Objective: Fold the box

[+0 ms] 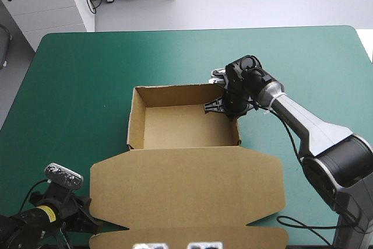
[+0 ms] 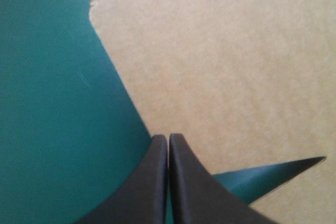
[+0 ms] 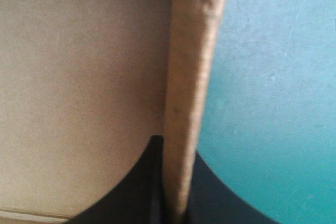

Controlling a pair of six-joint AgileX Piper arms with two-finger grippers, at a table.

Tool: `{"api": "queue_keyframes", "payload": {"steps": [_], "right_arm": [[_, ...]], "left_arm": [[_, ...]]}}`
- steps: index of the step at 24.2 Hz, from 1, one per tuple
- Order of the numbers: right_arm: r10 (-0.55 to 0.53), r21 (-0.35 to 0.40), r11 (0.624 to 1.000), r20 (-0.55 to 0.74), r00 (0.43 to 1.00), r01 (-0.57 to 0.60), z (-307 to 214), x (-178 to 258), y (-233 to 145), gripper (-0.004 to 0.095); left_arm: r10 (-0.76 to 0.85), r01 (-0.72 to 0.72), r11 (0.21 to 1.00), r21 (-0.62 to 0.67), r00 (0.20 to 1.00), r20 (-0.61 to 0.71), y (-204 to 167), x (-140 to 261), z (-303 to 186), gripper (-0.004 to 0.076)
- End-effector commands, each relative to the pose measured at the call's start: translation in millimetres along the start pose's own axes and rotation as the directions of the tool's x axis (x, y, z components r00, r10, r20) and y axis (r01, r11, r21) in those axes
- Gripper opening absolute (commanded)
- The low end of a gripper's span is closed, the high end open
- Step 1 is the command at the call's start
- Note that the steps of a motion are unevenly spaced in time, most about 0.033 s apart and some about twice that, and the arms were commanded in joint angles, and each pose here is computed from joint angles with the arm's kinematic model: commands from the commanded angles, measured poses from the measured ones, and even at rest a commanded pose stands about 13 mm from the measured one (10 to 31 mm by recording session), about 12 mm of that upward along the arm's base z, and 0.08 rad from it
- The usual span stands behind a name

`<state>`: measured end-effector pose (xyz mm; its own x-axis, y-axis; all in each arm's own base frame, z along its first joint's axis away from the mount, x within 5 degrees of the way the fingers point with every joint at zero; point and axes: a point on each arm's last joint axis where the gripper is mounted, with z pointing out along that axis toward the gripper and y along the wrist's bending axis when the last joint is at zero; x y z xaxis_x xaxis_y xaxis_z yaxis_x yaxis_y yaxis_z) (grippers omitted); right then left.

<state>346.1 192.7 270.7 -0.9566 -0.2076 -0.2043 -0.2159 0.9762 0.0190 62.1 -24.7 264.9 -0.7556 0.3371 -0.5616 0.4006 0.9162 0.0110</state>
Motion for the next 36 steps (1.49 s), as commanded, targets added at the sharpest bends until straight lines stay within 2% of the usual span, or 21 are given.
{"api": "queue_keyframes", "payload": {"steps": [1,3,5,8,13,18,21,24,27,30,32,36], "right_arm": [[0.008,0.069,0.998,0.085,0.996,-0.014,-39,-1,-32,-0.0019],[0.047,0.092,0.994,0.123,0.991,-0.059,-53,-2,-59,-0.0019],[0.141,0.133,0.977,0.184,0.973,-0.167,-75,1,-106,-0.0019],[0.216,0.150,0.956,0.225,0.950,-0.253,-93,9,-146,-0.0019],[0.322,0.203,0.902,0.271,0.907,-0.381,-115,31,-217,-0.0019],[0.491,0.236,0.793,0.297,0.819,-0.561,-127,65,-289,-0.0019],[0.577,0.208,0.735,0.306,0.757,-0.645,-129,82,-315,-0.0019],[0.612,0.254,0.686,0.304,0.730,-0.682,-129,96,-337,-0.0019],[0.607,0.300,0.683,0.274,0.746,-0.666,-121,99,-347,0.0045],[0.620,0.267,0.695,0.247,0.745,-0.668,-110,95,-349,0.0310],[0.622,0.257,0.698,0.246,0.744,-0.668,-109,94,-348,0.0395],[0.613,0.222,0.711,0.267,0.743,-0.667,-118,95,-342,0.0400]], "left_arm": [[0.008,-0.009,1.000,0.010,0.999,0.052,-2,-1,-6,-0.0008],[0.011,-0.011,1.000,0.006,0.999,0.051,-1,1,-7,-0.0008],[0.011,-0.011,1.000,0.006,0.999,0.051,-1,1,-7,-0.0008],[0.011,-0.011,1.000,0.006,0.999,0.051,-1,1,-7,-0.0008],[0.011,-0.011,1.000,0.006,0.999,0.051,-1,1,-7,-0.0008],[0.011,-0.011,1.000,0.006,0.999,0.051,-1,1,-7,-0.0008],[0.010,-0.011,1.000,0.006,0.999,0.049,-1,1,-7,-0.0008],[0.011,-0.011,1.000,0.006,0.999,0.052,-1,1,-7,-0.0008],[0.010,-0.011,1.000,0.006,0.999,0.051,-1,1,-7,-0.0008],[0.010,-0.011,1.000,0.006,0.999,0.051,-1,1,-7,-0.0008],[0.010,-0.011,1.000,0.006,0.999,0.051,-1,1,-7,-0.0008],[0.010,-0.011,1.000,0.006,0.999,0.051,-1,1,-7,-0.0008]]}}
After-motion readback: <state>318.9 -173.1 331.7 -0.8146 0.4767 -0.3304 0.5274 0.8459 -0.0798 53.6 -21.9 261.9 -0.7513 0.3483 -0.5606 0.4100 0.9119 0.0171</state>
